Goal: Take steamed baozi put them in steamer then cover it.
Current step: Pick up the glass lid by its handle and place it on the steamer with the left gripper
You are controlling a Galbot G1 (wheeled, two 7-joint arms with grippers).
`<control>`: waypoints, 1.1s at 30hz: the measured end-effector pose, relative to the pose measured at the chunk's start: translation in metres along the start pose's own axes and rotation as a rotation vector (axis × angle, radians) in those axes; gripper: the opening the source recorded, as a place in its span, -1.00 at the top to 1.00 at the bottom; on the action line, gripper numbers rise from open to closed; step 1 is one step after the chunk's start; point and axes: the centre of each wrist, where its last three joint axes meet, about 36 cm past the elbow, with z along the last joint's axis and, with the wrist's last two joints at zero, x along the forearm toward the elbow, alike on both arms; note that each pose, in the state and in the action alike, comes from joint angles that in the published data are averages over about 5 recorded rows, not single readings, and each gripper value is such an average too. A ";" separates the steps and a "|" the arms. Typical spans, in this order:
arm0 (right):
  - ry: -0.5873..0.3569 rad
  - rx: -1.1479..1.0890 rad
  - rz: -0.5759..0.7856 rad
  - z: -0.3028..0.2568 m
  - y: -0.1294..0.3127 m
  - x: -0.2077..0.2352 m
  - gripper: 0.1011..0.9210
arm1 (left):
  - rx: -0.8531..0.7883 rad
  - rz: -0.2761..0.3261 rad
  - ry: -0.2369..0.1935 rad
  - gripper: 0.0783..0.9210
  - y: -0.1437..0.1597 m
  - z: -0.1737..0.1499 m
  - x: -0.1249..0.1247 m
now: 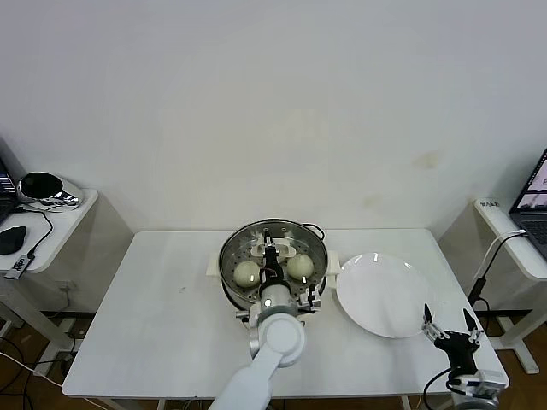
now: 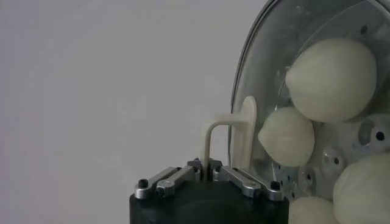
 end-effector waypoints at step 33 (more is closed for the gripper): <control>0.008 0.011 -0.012 0.002 -0.001 -0.001 -0.76 | 0.114 0.009 -0.075 -0.72 0.036 0.027 0.053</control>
